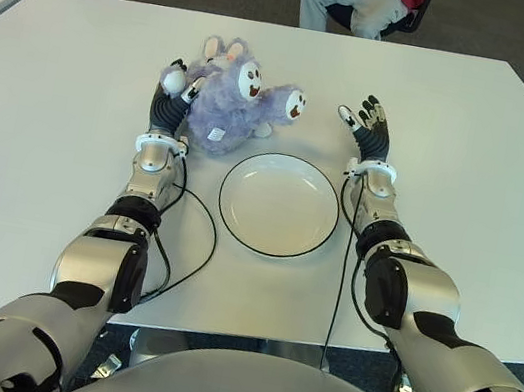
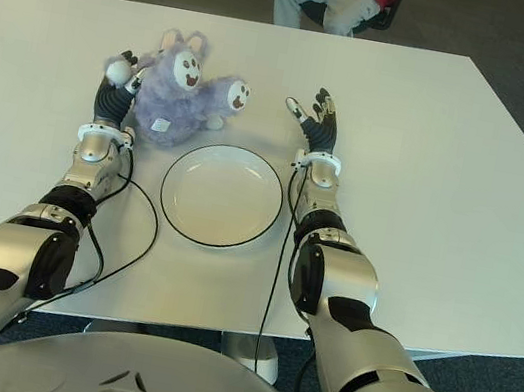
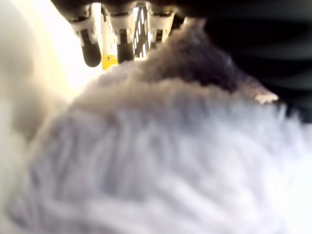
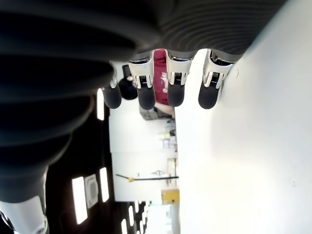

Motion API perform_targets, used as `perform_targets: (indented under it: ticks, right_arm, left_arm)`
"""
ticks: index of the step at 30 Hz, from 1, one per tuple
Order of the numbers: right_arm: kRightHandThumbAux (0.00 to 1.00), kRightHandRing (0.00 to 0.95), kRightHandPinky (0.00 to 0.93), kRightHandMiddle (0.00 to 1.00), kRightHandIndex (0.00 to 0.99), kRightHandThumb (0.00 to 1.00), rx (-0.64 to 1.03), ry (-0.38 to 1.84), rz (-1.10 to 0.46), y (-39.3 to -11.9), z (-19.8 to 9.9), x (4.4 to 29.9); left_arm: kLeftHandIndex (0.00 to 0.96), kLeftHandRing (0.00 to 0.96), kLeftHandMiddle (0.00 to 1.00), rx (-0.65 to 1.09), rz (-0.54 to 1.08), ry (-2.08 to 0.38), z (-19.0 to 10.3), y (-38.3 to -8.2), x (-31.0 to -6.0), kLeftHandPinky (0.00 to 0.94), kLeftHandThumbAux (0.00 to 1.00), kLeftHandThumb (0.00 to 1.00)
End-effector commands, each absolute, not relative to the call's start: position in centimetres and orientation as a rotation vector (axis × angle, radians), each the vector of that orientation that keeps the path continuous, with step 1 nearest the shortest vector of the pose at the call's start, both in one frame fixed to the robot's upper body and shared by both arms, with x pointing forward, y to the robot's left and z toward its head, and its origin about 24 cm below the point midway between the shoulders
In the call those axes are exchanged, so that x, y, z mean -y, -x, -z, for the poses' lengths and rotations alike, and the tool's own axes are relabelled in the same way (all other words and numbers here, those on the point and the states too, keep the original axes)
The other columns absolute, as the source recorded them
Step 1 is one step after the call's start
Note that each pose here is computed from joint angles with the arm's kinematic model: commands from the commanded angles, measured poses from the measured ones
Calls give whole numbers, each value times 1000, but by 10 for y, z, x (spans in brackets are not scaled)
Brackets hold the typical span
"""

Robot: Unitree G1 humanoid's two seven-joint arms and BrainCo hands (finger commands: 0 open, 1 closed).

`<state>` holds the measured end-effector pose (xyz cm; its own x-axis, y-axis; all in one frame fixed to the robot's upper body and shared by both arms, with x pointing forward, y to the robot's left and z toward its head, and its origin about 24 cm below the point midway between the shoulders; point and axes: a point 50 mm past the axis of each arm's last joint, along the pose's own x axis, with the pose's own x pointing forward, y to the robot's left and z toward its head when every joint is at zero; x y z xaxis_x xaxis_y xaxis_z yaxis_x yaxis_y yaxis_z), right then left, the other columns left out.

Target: Put the doll into the plate.

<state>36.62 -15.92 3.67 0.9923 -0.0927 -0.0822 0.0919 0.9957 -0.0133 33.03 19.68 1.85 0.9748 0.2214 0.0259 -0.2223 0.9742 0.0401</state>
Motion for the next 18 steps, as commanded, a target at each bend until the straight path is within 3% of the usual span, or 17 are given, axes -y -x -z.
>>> perform_targets:
  ticks: [1, 18]
  right_arm:
    - [669, 20, 17, 32, 4, 56, -301, 6, 127, -335, 16, 167]
    - [669, 19, 11, 29, 3, 55, -293, 19, 141, -334, 15, 174]
  left_arm:
    - [0, 98, 88, -159, -230, -51, 30, -296, -198, 95, 477, 0]
    - [0, 100, 87, -159, -231, -49, 30, -295, -199, 112, 479, 0]
